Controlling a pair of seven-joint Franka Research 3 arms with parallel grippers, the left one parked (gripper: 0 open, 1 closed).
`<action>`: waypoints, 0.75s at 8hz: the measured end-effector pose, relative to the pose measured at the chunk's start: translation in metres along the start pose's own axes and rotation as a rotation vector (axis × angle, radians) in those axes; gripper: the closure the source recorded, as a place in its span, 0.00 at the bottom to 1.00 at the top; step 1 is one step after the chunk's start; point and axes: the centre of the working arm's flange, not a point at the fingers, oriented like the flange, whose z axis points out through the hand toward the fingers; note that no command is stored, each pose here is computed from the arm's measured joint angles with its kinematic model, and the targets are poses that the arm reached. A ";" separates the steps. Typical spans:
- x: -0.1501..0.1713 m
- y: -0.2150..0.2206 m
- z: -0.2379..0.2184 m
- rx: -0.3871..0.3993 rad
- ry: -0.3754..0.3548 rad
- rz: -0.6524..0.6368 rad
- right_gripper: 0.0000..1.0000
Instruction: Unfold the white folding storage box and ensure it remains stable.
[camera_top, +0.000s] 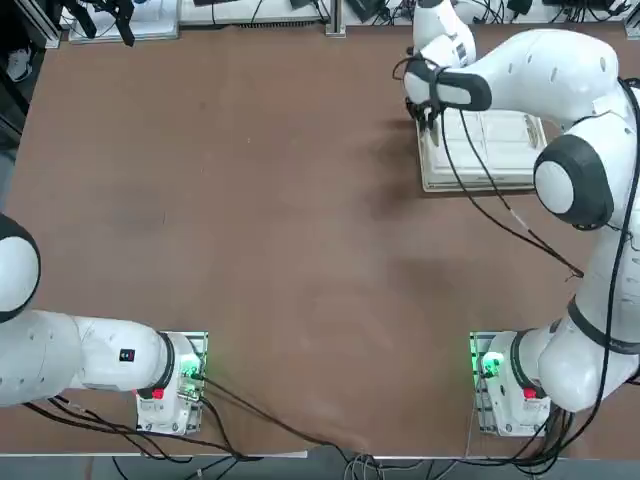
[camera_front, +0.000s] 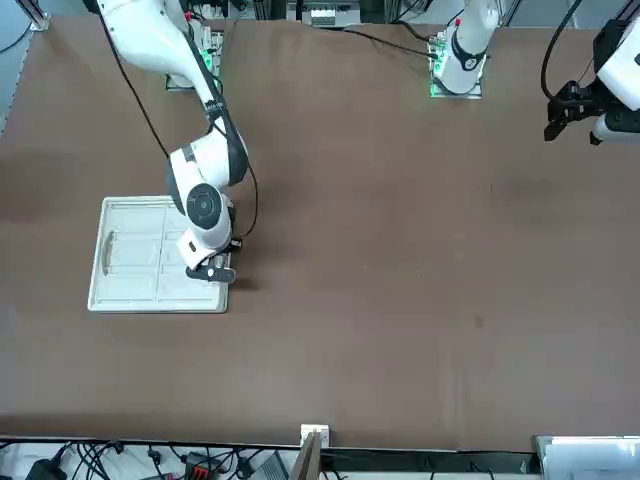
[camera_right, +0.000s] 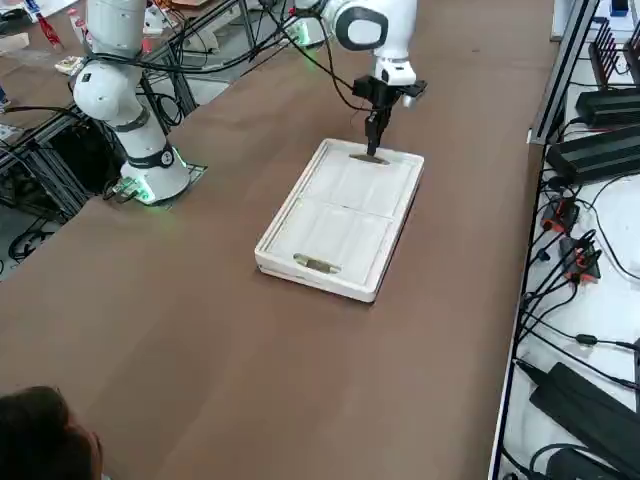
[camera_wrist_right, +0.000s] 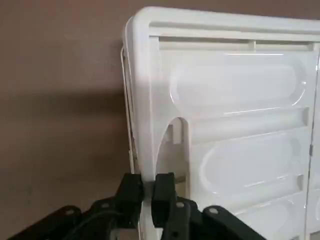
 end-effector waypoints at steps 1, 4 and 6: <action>0.002 0.000 -0.008 -0.006 0.006 -0.001 0.86; -0.001 -0.007 -0.015 -0.054 0.019 -0.008 0.86; -0.003 -0.009 -0.030 -0.097 0.008 -0.016 0.86</action>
